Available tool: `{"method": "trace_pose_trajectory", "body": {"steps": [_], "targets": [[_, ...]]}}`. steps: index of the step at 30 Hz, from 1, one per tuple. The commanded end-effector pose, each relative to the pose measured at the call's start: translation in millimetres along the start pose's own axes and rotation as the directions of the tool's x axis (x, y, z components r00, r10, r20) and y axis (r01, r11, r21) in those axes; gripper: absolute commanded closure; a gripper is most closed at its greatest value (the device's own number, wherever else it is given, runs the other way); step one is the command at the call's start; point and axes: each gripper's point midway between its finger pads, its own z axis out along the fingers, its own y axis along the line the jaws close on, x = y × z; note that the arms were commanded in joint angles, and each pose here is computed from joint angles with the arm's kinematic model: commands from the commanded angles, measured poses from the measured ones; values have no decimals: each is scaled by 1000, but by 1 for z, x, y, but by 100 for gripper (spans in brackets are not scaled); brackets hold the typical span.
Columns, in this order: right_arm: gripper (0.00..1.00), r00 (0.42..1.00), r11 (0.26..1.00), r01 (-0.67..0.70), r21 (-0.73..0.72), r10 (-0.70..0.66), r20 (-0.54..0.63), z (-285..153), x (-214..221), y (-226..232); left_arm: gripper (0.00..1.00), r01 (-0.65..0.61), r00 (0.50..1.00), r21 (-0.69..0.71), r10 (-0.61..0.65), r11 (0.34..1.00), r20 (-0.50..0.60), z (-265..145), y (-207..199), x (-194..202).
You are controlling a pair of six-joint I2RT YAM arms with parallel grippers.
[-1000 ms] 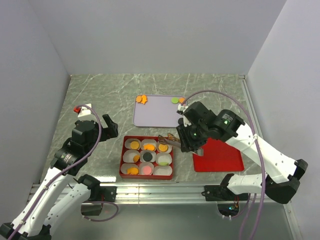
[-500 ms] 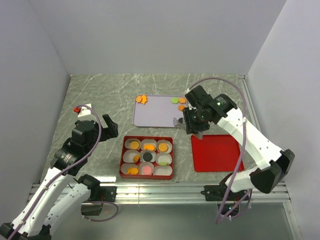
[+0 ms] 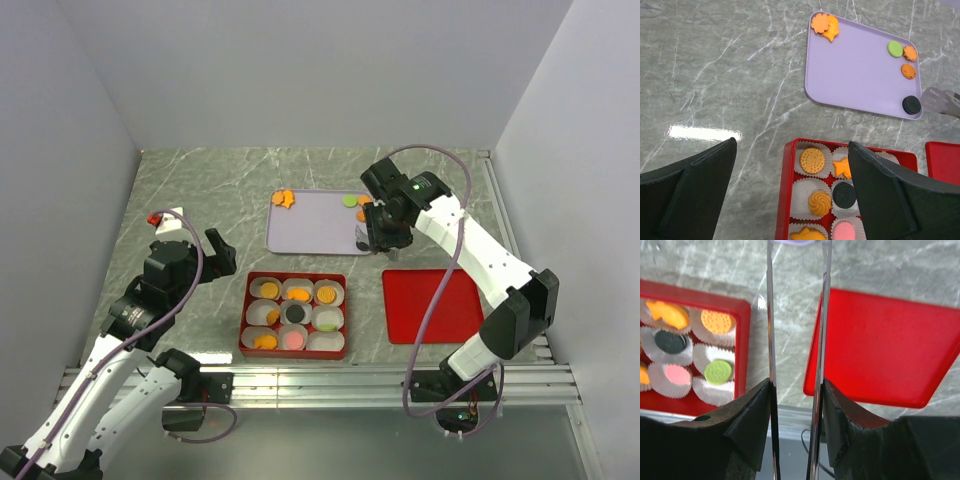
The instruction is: Pack the cookies
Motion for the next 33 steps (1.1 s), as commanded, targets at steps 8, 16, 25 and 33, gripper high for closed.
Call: {"method": "trace_pose_trajectory", "body": {"steps": [8,16,25,33], "targets": [[50,998,1000,3,6,-4,61,7,-31,2,1,-7,1000,18,7,1000,17,1,-5,-6],[50,1000,1000,12,20,-13,18,23,-29,3,1,-10,1000,17,10,1000,11,3,-5,-5],[50,999,999,24,40,-23,-25,35,-22,1,1,-5,1000,9,5,1000,18,2,-4,-7],[50,998,999,32,36,-30,-49,44,-21,4,1,-5,1000,3,5,1000,17,2,-3,-6]]}}
